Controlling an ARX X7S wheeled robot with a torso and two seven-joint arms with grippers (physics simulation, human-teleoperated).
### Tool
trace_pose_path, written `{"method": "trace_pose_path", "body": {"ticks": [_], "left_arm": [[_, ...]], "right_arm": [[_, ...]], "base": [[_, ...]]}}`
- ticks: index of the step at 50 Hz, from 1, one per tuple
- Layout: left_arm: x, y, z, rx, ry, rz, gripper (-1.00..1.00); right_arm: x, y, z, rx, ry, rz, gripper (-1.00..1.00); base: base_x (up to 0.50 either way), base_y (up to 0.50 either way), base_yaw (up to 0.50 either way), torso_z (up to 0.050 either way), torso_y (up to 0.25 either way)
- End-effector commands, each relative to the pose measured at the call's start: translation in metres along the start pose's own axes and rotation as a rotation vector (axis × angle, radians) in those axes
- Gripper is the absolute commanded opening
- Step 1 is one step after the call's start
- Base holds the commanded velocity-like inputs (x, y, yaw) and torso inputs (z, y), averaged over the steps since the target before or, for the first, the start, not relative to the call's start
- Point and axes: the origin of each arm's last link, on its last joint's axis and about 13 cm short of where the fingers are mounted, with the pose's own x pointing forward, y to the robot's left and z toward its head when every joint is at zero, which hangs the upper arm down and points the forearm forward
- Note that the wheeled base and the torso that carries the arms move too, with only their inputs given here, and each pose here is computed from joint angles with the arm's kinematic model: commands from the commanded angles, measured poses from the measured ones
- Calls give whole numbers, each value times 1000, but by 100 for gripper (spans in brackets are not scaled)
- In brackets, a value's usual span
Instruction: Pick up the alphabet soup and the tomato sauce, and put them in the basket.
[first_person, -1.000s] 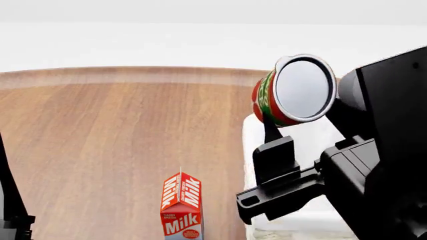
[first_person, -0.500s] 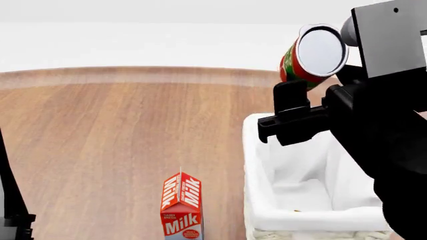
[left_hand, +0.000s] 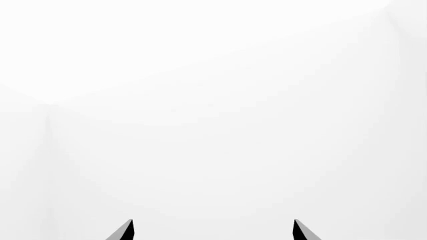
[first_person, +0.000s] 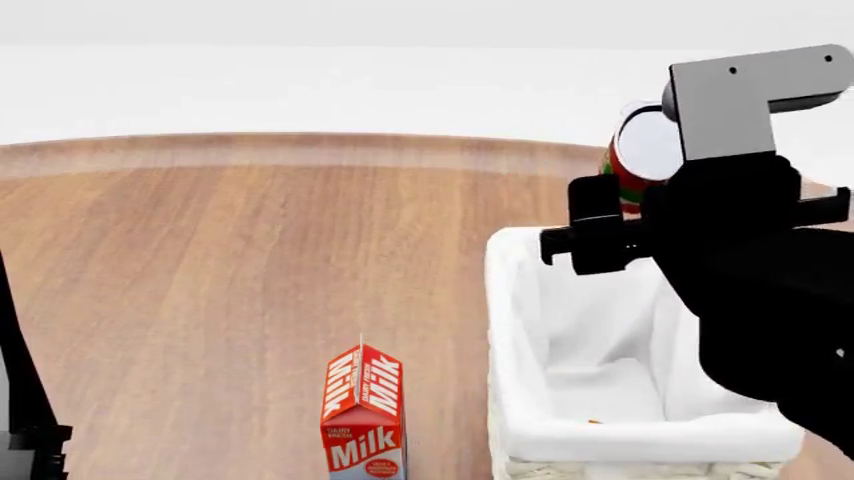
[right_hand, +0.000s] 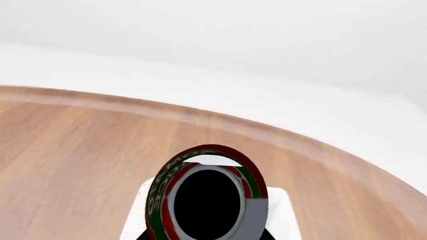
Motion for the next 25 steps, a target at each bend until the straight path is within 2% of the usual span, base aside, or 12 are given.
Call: {"method": "trace_pose_path", "body": {"ticks": [1, 13, 25], "left_arm": [[0, 0, 0, 1, 1, -2, 100], [-1, 0, 0, -1, 1, 0, 100], [-1, 0, 0, -2, 2, 1, 100]], "right_arm": [[30, -4, -12, 13, 48, -71, -100], [50, -4, -33, 33, 122, -118, -100], [58, -7, -50, 48, 175, -131, -100]], "base": [[0, 0, 0, 0, 0], [0, 0, 0, 0, 0], [0, 0, 0, 0, 1]]}}
